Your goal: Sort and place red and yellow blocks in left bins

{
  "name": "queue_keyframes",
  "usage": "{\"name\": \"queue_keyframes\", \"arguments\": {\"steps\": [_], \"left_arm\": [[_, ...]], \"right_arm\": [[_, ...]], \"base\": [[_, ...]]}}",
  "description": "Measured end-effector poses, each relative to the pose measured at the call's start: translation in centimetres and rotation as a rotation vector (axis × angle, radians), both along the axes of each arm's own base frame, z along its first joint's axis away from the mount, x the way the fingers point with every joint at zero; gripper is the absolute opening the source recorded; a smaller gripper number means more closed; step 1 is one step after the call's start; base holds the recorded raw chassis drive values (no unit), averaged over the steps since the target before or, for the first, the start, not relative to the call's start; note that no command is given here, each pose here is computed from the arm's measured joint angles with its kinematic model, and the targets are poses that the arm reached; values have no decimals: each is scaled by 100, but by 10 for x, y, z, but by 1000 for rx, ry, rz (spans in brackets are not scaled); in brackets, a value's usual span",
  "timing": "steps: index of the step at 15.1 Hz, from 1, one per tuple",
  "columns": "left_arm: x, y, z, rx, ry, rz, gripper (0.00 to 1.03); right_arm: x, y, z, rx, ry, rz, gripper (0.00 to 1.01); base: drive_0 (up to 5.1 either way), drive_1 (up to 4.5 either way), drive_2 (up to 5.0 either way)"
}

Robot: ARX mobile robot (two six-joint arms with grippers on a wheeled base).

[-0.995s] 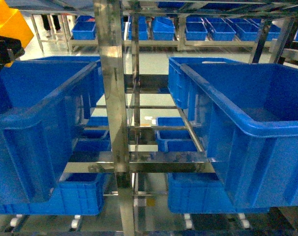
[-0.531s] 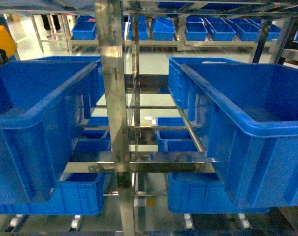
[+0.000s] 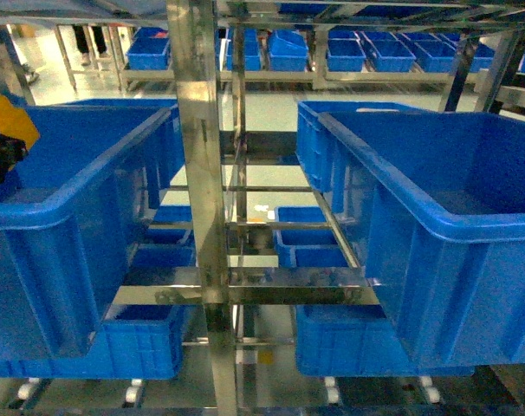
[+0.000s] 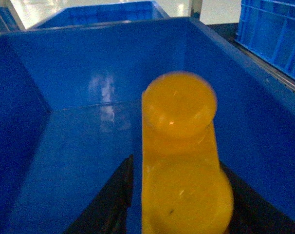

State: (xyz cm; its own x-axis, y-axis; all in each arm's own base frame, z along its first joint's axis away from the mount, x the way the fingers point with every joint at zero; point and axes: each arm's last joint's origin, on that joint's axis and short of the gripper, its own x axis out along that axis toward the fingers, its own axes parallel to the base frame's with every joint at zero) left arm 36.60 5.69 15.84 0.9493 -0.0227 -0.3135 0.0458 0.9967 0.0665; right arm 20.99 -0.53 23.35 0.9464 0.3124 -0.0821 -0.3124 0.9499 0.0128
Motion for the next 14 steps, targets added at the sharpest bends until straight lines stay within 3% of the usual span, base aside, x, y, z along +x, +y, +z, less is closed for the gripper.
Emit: {"name": "queue_keyframes", "arguments": {"steps": [4, 5, 9, 14], "left_arm": [[-1, 0, 7, 4, -24, -4, 92], [-1, 0, 8, 4, -24, -6, 100], [-9, -4, 11, 7, -39, -7, 98], [-33, -16, 40, 0, -106, -43, 98]], "right_arm": [[0, 0, 0, 0, 0, 0, 98], [0, 0, 0, 0, 0, 0, 98], [0, 0, 0, 0, 0, 0, 98], [0, 0, 0, 0, 0, 0, 98]], "base": [[0, 0, 0], [0, 0, 0], [0, 0, 0], [0, 0, 0]]}}
